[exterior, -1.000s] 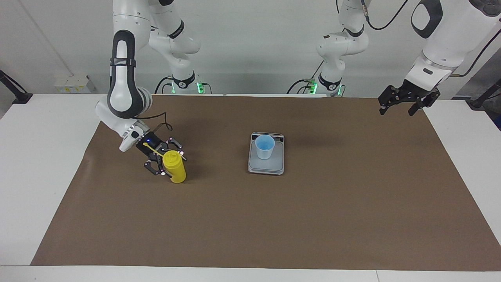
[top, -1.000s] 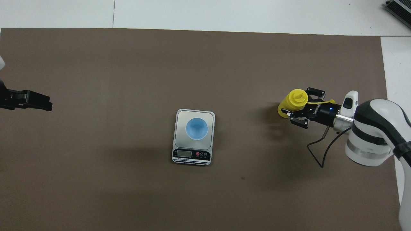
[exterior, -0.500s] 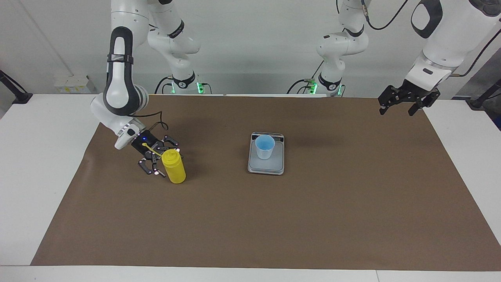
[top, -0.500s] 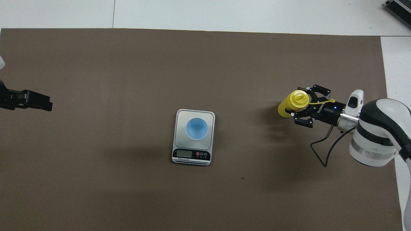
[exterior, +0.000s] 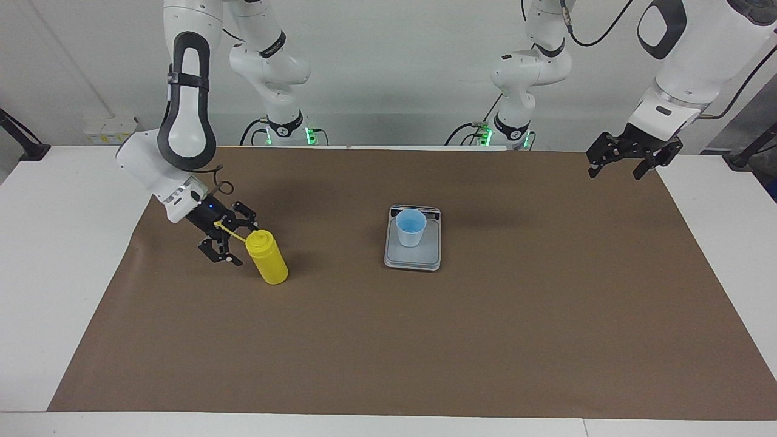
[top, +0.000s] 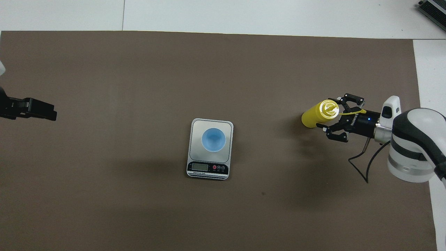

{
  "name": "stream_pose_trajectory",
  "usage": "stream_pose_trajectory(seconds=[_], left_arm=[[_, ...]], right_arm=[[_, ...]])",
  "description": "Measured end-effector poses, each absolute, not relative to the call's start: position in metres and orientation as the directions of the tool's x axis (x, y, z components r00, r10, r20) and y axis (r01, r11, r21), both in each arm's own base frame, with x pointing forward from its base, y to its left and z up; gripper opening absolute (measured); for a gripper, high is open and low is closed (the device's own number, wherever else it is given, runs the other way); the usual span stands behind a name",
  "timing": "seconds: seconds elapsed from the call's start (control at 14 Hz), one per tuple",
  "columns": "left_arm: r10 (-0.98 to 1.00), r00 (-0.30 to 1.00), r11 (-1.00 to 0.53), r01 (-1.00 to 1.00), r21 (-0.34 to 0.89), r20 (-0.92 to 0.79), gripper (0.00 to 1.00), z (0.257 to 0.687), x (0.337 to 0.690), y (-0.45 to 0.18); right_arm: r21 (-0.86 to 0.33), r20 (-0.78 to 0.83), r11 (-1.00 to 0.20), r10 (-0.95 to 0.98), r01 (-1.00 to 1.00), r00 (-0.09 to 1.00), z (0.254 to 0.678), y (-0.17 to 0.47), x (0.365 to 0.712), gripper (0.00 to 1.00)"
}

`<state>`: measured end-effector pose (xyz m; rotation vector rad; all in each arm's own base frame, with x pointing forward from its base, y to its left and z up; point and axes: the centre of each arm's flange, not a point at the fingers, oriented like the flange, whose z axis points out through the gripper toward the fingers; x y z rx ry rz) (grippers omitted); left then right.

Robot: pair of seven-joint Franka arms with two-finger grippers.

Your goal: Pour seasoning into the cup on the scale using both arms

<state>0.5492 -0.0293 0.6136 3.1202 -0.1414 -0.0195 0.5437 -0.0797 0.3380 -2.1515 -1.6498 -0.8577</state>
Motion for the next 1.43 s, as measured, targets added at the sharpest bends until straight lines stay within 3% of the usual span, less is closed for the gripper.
stream_pose_trajectory(seconds=[0.57,1.21,1.43], left_arm=[[-0.091,0.996,-0.996,-0.090,0.019,-0.012,1.00,0.614,0.549,-0.029],[-0.091,0.996,-0.996,-0.090,0.019,-0.012,1.00,0.614,0.549,-0.029],[-0.091,0.996,-0.996,-0.090,0.019,-0.012,1.00,0.614,0.549,-0.029]], right_arm=[[0.247,0.398,-0.132,0.917,0.960,0.024,0.410,-0.107,0.559,1.00],[0.252,0.261,-0.283,0.941,0.925,0.216,0.512,-0.081,0.568,1.00],[0.188,0.241,-0.415,0.898,0.890,0.368,0.532,-0.045,0.573,1.00]])
